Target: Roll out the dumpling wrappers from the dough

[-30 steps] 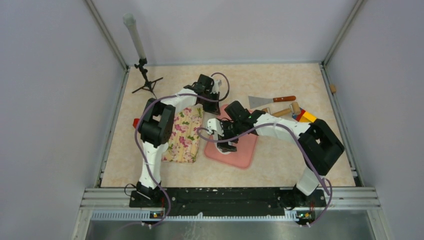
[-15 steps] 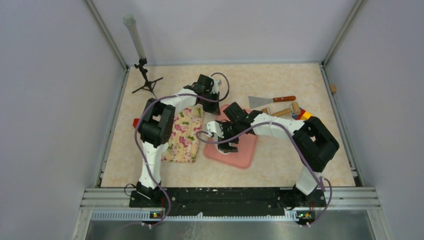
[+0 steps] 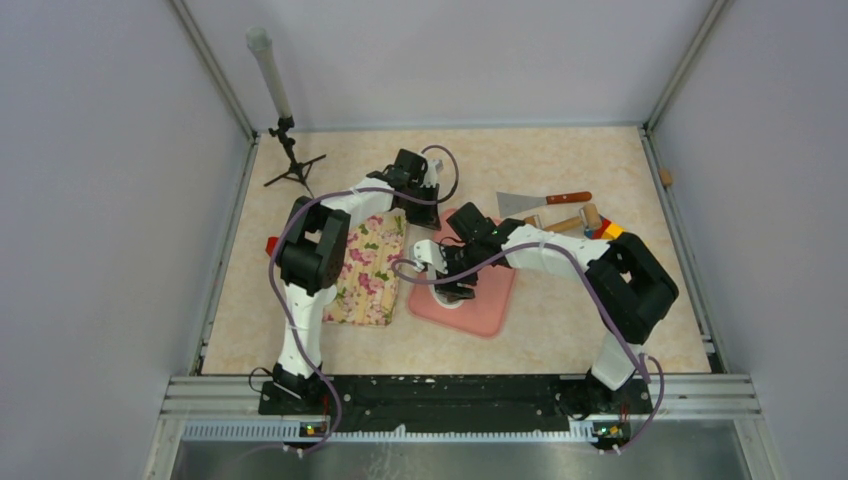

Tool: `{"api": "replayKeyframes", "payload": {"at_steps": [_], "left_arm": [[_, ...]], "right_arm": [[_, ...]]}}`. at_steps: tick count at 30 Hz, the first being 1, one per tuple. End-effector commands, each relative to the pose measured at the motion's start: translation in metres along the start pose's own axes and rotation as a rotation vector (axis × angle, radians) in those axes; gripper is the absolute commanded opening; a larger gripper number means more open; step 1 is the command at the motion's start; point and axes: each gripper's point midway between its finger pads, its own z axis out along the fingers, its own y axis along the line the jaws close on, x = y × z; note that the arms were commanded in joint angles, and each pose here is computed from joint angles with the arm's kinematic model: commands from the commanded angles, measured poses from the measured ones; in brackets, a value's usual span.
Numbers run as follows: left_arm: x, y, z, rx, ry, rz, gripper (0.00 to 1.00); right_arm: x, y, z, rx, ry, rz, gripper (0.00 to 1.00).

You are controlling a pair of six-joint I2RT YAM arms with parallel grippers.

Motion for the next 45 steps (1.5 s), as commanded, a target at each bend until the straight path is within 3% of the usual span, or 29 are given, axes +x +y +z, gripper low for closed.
{"api": "replayKeyframes", "payload": {"at_steps": [1, 10, 24, 38, 45], "left_arm": [[0.025, 0.027, 0.004, -0.098, 0.058, -0.008, 0.0], [0.021, 0.03, -0.002, -0.134, 0.036, -0.028, 0.0], [0.021, 0.03, -0.004, -0.147, 0.033, -0.052, 0.0], [0.02, 0.025, -0.005, -0.123, 0.032, -0.046, 0.0], [0.019, 0.023, -0.007, -0.115, 0.027, -0.042, 0.0]], "right_arm": [[-0.002, -0.008, 0.002, 0.018, -0.005, 0.025, 0.58], [0.015, -0.004, 0.007, 0.067, 0.029, 0.098, 0.5], [0.038, 0.01, 0.011, 0.162, 0.115, 0.302, 0.48], [0.041, 0.034, 0.015, -0.028, 0.13, 0.079, 0.47], [0.041, 0.027, 0.011, -0.115, 0.117, 0.069, 0.47]]}}
